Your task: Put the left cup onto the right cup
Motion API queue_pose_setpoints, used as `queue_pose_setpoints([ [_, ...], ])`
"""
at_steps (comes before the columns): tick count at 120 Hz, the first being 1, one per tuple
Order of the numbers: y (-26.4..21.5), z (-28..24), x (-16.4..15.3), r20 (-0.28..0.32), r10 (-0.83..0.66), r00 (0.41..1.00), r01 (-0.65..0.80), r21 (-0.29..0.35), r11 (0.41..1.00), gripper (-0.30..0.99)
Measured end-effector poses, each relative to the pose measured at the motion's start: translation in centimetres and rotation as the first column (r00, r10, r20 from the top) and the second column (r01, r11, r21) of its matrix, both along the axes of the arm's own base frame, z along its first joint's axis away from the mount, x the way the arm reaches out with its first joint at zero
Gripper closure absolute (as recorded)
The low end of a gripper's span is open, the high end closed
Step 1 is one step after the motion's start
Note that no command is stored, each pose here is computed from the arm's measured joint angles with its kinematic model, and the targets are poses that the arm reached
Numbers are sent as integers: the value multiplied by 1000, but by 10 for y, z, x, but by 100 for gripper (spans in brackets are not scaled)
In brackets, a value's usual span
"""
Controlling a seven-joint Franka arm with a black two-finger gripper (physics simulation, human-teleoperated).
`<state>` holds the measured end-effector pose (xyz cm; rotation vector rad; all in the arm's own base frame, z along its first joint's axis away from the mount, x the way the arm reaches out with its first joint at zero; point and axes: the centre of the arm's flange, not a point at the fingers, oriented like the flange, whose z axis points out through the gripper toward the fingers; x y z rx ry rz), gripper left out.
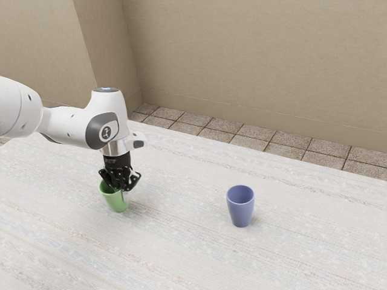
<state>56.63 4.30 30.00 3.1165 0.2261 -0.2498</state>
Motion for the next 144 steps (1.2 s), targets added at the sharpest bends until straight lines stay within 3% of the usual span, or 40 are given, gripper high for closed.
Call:
queue_pose_setpoints([
  [83,4,13,3,14,-5,1000,4,21,1000,78],
  [144,7,89,41,69,-24,997,20,64,998,78],
])
